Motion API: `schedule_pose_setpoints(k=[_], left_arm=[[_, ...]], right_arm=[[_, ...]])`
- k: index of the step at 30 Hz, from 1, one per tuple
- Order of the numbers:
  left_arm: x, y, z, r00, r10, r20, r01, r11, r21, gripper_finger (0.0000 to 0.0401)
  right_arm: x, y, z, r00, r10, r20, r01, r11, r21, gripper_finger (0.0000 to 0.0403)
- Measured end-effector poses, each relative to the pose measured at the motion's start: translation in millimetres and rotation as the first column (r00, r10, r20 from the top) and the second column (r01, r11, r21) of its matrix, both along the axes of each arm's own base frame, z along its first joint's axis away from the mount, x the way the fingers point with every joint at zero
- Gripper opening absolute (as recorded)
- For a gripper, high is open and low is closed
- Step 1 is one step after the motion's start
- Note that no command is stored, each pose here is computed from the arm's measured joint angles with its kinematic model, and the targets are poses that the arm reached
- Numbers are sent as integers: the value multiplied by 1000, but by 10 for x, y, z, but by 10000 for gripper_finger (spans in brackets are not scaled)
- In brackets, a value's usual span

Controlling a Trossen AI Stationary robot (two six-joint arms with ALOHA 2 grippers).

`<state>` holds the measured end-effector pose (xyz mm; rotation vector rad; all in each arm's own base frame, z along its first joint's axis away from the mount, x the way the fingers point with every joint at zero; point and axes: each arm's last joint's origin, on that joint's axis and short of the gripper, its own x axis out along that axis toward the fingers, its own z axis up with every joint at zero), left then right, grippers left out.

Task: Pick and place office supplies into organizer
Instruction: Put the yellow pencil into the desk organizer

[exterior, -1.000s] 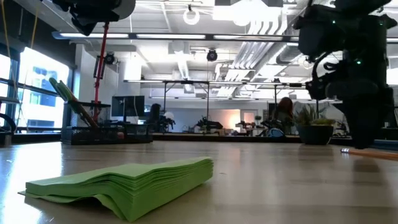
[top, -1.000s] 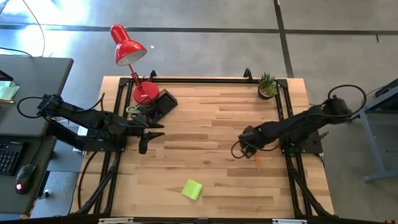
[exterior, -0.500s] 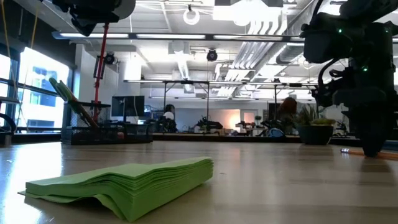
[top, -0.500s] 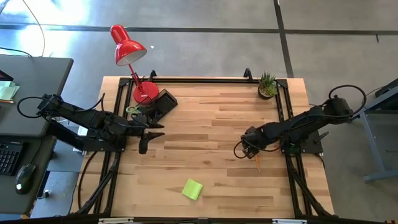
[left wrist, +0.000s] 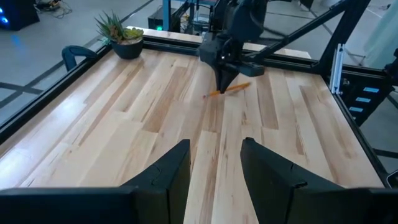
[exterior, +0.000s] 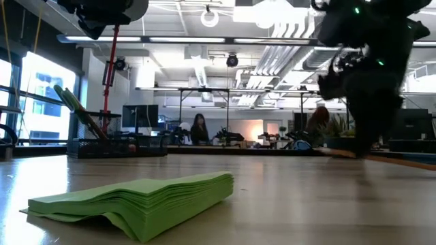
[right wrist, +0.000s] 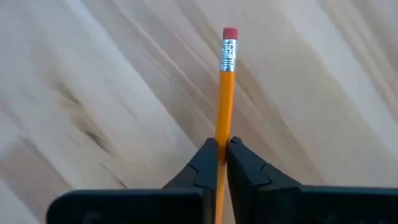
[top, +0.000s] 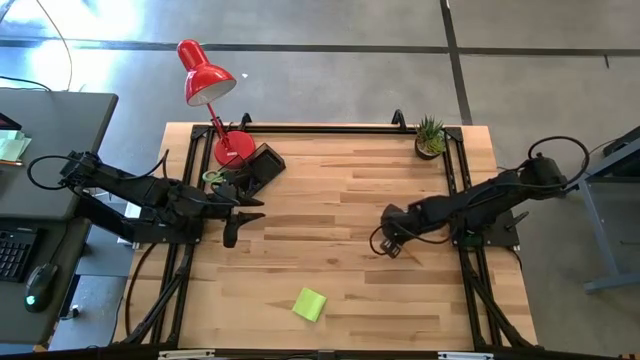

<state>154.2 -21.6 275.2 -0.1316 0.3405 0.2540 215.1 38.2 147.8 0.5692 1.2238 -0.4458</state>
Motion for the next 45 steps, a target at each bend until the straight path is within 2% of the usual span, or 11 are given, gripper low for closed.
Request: schedule_pose_setpoints(k=[6,8,11,15,19,24,28,30,33,39,45], left_arm=[[1,0,2,1000,-1,2,1,1000,2,129],[4,-2,9,1000,-6,8,6,1000,10,129],[16,-10,38,999,-31,36,30,999,12,129],[96,-49,43,980,-123,155,118,992,40,129],[192,-98,-42,925,-247,289,212,966,147,129],[295,-116,-105,882,-262,392,178,955,238,129],[448,-135,-185,888,-217,405,126,963,240,129],[537,-139,-249,900,-165,404,73,970,232,129],[658,-146,-348,906,-131,402,40,973,228,129],[847,-155,-437,904,-190,382,112,970,217,129],[923,-169,-467,913,-193,359,112,966,234,129]], right_arm=[[289,29,282,964,170,203,-144,980,-137,9],[405,33,428,933,231,274,-169,958,-232,5],[560,32,646,874,332,355,-178,898,-402,5],[757,55,929,707,509,491,-148,785,-601,9],[868,87,1104,534,640,553,-95,695,-713,6],[970,145,1168,337,761,555,-95,614,-784,7],[1052,186,1116,236,810,537,-108,571,-814,7],[1095,200,1073,211,823,527,-104,555,-826,7],[1156,186,989,223,820,528,-98,557,-824,7],[1253,129,796,286,779,558,-117,606,-787,7],[1271,129,779,276,778,564,-110,609,-786,7]])
